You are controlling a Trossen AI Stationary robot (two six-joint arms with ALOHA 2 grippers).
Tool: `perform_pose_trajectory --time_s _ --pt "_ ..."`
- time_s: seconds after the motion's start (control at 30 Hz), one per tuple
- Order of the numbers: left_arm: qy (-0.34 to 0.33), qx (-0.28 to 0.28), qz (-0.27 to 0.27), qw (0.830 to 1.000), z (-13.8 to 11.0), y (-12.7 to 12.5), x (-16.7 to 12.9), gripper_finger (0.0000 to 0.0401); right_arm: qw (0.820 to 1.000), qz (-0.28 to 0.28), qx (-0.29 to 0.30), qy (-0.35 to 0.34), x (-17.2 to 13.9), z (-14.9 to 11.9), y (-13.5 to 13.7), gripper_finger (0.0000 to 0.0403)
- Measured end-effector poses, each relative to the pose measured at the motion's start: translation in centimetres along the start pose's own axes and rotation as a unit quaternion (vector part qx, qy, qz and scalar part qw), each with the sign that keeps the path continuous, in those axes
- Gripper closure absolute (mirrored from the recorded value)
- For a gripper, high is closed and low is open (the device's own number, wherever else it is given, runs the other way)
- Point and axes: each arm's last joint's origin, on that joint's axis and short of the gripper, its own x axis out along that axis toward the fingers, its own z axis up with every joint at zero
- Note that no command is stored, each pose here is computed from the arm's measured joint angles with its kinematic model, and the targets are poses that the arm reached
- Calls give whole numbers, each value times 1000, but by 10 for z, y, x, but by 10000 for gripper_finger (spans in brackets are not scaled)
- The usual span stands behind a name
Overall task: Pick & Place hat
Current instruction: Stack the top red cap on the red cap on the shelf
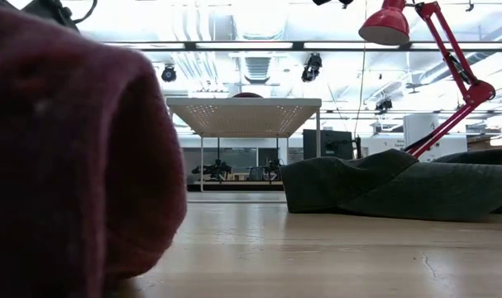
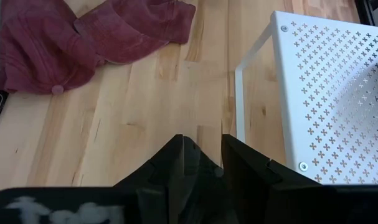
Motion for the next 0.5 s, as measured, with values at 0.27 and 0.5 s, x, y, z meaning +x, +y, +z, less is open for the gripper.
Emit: perform_pose_trajectory --time_s 0.27,0.5 --pt "-4 -50 75 996 6 9 17 224 1000 0 -5 2 1 -1 0 293" --pt "-17 -61 125 990 11 14 30 257 1000 -1 -12 5 2 -2 0 307"
